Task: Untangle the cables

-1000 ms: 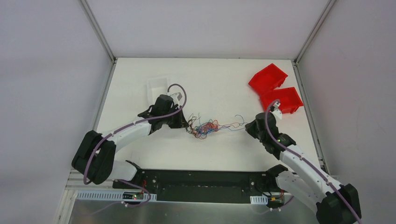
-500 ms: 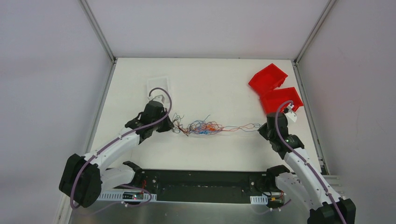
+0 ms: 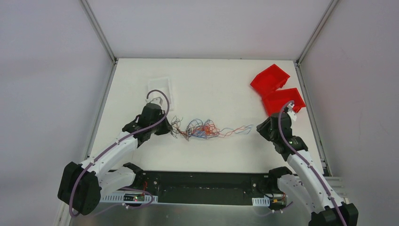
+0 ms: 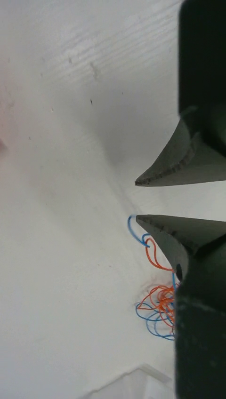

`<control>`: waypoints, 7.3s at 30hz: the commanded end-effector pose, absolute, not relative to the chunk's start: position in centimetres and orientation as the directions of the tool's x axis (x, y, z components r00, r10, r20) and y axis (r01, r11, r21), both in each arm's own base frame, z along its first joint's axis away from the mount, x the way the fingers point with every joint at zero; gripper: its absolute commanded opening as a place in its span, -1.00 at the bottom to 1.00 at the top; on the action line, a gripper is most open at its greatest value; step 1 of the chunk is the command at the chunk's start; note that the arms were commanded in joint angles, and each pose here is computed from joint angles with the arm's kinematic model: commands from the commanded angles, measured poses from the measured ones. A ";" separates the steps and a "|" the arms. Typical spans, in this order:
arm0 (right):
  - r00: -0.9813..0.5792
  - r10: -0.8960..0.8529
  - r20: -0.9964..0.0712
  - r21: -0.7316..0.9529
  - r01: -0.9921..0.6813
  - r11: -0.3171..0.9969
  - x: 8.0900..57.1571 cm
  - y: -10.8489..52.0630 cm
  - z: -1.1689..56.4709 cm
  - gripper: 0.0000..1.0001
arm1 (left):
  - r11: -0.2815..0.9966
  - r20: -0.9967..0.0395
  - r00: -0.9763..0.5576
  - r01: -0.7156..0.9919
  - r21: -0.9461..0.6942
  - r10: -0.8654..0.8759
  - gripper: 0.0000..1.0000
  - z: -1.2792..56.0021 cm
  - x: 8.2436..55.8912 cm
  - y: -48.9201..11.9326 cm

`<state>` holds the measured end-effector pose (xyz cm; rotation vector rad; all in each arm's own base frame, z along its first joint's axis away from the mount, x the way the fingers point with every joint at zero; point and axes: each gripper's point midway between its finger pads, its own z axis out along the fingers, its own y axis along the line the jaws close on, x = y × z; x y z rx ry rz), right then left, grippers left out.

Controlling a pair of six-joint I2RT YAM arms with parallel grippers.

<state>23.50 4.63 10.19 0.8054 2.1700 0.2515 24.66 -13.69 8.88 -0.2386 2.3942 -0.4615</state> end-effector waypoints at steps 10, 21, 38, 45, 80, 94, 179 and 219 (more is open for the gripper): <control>-0.734 0.442 -0.516 0.568 0.094 0.818 23.4 14.6 11.1 0.53 | 0.835 -0.561 -0.799 0.147 -0.531 -0.216 -1.00 9.7 24.6 -18.2; -0.839 0.115 -0.532 0.427 -0.148 0.892 23.0 23.4 9.6 0.54 | 0.832 -0.562 -0.801 0.161 -0.530 -0.203 -1.00 9.6 24.6 -18.3; -0.848 0.003 -0.529 0.323 -0.198 0.925 22.9 26.7 7.1 -0.47 | 0.832 -0.559 -0.807 0.170 -0.528 -0.189 -1.00 9.3 24.3 -18.3; -0.802 0.080 -0.592 0.300 -0.128 0.945 23.5 24.4 8.1 -1.00 | 0.844 -0.566 -0.799 0.152 -0.515 -0.202 -1.00 9.3 24.5 -17.9; -0.301 0.661 -0.688 0.402 0.601 0.691 24.4 -0.5 12.7 -1.00 | 0.854 -0.570 -0.638 -0.354 -0.380 -0.518 -1.00 8.4 24.1 -6.8; -0.130 0.672 -0.729 0.337 0.786 0.518 22.3 -6.1 13.4 -1.00 | 0.754 -0.661 -0.430 -0.565 -0.335 -0.615 -1.00 10.0 22.5 -1.1; -0.489 0.356 -0.796 0.399 0.016 0.917 25.5 19.7 12.7 -1.00 | 0.837 -0.683 -0.692 0.212 -0.505 -0.236 -1.00 19.8 23.3 -15.5; -0.595 0.353 -0.722 0.536 -0.159 0.829 24.3 15.7 20.2 -1.00 | 0.862 -0.633 -0.715 0.082 -0.499 -0.299 0.91 18.6 23.8 -13.7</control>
